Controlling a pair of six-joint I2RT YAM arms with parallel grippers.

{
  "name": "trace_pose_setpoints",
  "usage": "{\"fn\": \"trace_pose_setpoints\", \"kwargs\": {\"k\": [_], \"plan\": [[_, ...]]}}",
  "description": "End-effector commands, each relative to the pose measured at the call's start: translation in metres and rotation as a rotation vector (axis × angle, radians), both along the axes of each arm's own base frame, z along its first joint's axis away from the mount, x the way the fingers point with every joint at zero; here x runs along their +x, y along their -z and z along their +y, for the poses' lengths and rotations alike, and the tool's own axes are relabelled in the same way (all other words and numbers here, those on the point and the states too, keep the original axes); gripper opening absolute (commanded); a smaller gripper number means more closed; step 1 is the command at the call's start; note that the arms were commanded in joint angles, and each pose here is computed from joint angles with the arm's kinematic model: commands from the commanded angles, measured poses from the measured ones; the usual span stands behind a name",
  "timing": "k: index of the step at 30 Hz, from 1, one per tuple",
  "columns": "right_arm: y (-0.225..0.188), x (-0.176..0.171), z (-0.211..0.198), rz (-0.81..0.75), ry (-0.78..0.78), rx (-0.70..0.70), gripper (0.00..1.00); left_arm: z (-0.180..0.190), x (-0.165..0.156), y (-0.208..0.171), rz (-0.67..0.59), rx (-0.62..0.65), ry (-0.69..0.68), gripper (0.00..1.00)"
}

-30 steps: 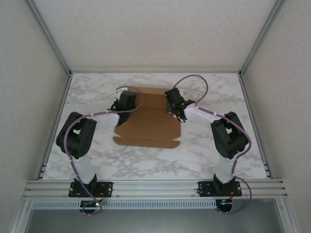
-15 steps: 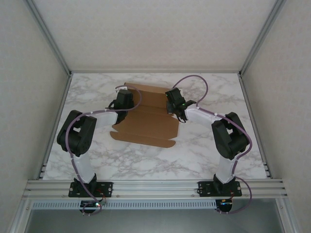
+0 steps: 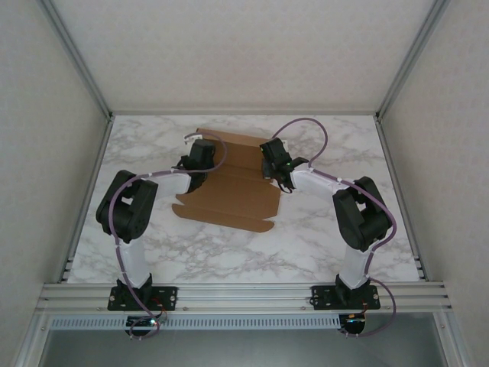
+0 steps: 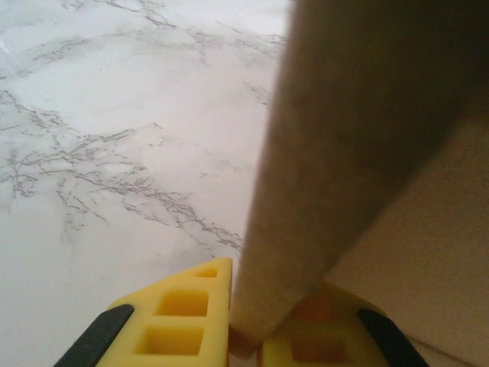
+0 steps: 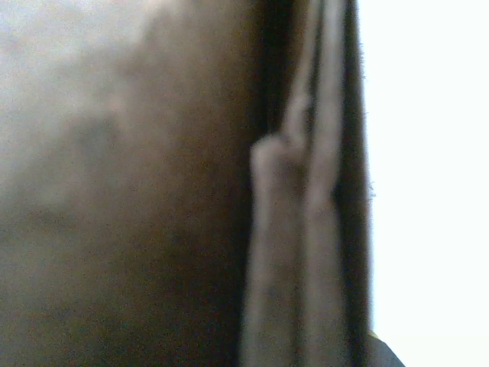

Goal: Fold the paper box

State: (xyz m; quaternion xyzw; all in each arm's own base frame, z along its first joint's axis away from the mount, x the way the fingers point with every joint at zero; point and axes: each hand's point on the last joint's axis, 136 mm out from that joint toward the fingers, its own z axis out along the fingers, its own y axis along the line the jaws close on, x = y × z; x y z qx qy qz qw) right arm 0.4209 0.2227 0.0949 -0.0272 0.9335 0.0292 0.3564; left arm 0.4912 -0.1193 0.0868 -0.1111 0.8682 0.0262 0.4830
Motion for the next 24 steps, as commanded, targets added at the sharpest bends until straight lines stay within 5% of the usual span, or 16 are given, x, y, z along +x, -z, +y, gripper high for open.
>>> {"fn": "trace_pose_setpoints", "kwargs": {"k": [1, 10, 18, 24], "plan": [[0.017, -0.019, 0.004, 0.092, -0.048, -0.049, 0.0, -0.001, -0.013, 0.003, -0.011, -0.052, 0.006, 0.13], [0.008, -0.013, -0.007, -0.007, -0.107, -0.065, 0.18, -0.01, -0.055, -0.028, -0.114, -0.16, 0.152, 0.59], [0.005, -0.01, -0.009, -0.059, -0.101, -0.058, 0.24, -0.01, -0.076, -0.061, -0.16, -0.249, 0.173, 0.65], [-0.005, -0.013, -0.008, -0.108, -0.121, -0.031, 0.55, -0.001, -0.105, -0.074, -0.184, -0.278, 0.185, 0.63]]}}
